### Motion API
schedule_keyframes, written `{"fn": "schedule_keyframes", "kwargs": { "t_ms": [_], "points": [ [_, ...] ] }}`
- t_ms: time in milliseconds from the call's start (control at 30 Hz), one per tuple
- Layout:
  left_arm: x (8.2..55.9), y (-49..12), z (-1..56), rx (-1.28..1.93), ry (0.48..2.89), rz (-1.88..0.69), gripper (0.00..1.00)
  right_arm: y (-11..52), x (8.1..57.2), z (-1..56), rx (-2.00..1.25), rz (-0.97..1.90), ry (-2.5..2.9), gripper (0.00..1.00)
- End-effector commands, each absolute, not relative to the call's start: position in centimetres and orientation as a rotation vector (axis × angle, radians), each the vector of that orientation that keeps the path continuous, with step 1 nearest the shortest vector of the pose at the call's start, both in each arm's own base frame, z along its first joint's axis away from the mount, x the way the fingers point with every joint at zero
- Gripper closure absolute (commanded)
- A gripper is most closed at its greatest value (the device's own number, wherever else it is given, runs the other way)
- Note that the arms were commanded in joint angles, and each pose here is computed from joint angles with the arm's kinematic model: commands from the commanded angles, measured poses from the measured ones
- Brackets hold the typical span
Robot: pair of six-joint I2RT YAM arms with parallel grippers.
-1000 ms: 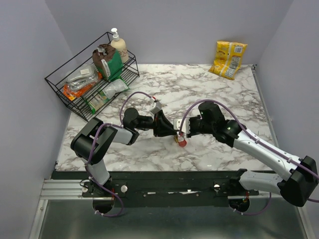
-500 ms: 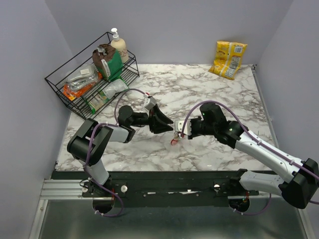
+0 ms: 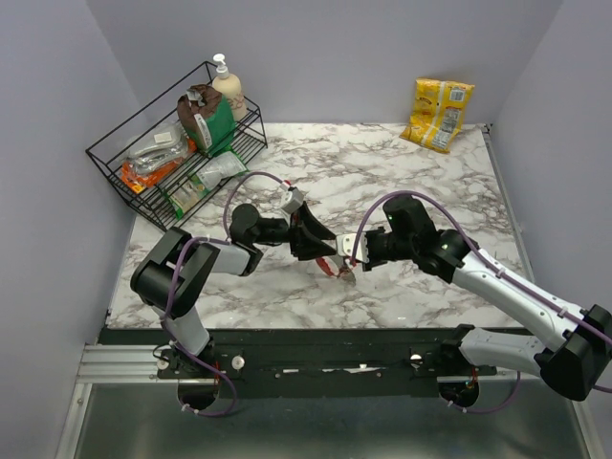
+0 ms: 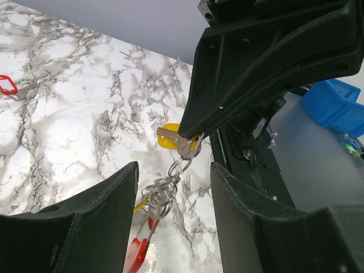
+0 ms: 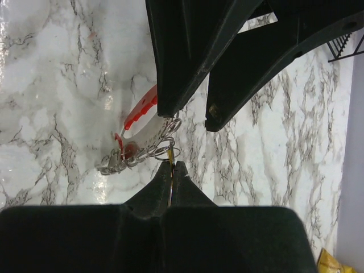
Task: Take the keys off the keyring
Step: Remove the key from the keyring.
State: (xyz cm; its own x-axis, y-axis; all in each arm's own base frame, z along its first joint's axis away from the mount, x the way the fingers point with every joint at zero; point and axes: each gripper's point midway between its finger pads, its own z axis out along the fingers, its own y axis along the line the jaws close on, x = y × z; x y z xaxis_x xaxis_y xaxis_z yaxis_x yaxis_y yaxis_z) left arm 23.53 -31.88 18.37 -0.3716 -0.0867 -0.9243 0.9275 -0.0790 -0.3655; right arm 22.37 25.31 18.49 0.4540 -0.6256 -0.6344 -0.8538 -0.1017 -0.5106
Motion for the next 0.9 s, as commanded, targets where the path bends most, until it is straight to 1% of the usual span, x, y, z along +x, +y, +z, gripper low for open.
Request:
{"fn": "schedule_keyframes", "kwargs": {
  "t_ms": [0,300,467,500,567,600,667,867],
  "points": [
    [22.8,-32.0,23.9,1.084,0.968,-1.435,0.38,25.7,21.9,20.1,-1.815,0.361,1.219,0.99],
    [20.8,-33.3,23.3,1.138,0.963,-1.503,0.38,25.9,21.3,20.5,-1.825,0.406,1.213,0.99],
    [20.2,-33.4,22.9,1.172,0.962,-1.523,0.41,25.9,21.5,20.8,-1.815,0.389,1.214,0.99],
    [20.0,-33.4,22.7,1.186,0.961,-1.528,0.43,25.8,21.9,20.8,-1.807,0.37,1.217,0.99],
    [19.9,-33.5,22.5,1.193,0.962,-1.532,0.45,25.7,22.2,20.9,-1.795,0.348,1.218,0.99],
    [19.8,-33.5,22.5,1.197,0.961,-1.534,0.48,25.6,22.3,20.8,-1.791,0.336,1.219,0.99],
    [19.8,-33.5,22.3,1.2,0.967,-1.541,0.52,25.5,22.3,21.0,-1.785,0.331,1.217,0.99],
    [19.5,-33.7,22.3,1.212,0.963,-1.551,0.58,25.5,22.3,20.9,-1.785,0.334,1.216,0.99]
  ]
}}
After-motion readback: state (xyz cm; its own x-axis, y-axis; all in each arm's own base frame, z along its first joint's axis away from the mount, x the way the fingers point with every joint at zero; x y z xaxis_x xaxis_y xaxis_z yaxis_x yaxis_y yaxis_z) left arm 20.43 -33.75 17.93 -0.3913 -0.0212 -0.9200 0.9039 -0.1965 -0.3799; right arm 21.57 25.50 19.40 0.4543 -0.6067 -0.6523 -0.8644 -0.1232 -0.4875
